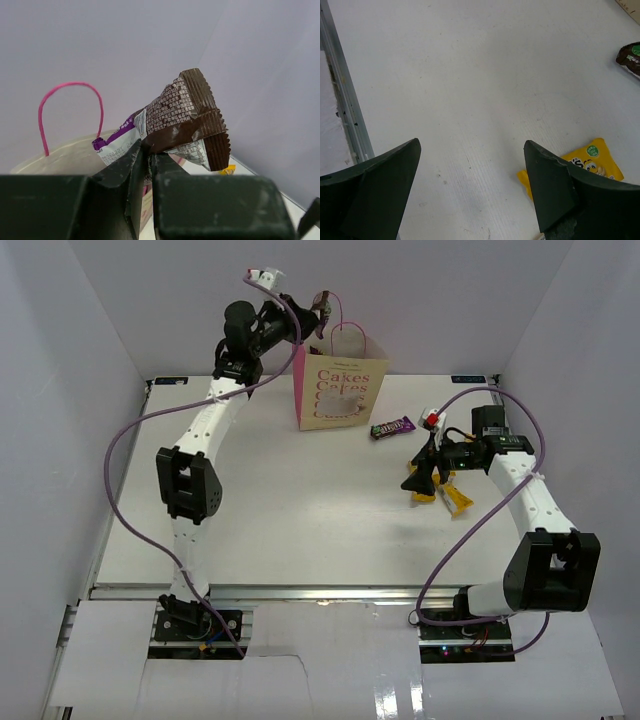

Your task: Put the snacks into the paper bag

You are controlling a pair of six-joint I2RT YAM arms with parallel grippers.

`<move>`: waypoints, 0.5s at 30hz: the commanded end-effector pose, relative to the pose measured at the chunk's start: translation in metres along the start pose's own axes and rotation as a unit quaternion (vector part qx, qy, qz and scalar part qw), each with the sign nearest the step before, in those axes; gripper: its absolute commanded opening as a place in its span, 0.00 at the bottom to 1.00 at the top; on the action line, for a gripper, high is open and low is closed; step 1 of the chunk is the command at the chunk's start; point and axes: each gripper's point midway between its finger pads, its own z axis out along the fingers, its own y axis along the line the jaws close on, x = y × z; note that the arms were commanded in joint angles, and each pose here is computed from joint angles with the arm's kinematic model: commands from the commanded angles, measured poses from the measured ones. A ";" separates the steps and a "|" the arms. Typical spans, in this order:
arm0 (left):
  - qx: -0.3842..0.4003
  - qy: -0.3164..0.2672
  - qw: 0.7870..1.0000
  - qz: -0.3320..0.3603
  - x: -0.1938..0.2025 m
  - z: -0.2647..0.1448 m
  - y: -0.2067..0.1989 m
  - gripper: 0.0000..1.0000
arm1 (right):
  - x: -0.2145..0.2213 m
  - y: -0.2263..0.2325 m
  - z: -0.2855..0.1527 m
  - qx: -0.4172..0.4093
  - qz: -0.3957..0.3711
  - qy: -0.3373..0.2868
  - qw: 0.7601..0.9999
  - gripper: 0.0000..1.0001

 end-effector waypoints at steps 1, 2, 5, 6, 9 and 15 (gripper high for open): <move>-0.025 -0.023 0.999 -0.018 -0.005 0.012 0.020 0.15 | -0.014 0.008 -0.008 0.004 -0.017 -0.018 1.000 0.89; -0.031 -0.021 0.999 -0.021 0.000 0.013 0.024 0.19 | -0.013 0.008 -0.009 0.008 -0.017 -0.015 1.000 0.89; -0.056 -0.012 0.998 -0.033 0.017 0.014 0.038 0.32 | -0.011 -0.001 -0.011 0.036 -0.006 -0.003 0.999 0.87; -0.059 -0.010 0.998 -0.034 0.018 0.013 0.038 0.39 | -0.010 -0.005 -0.011 0.047 0.002 0.000 0.999 0.87; -0.069 -0.002 0.997 -0.042 0.023 0.011 0.039 0.66 | -0.010 -0.018 -0.012 0.082 0.035 0.000 0.996 0.86; -0.073 -0.017 0.997 -0.028 -0.012 0.001 0.023 0.77 | 0.011 -0.079 -0.029 0.272 0.185 0.032 0.944 0.87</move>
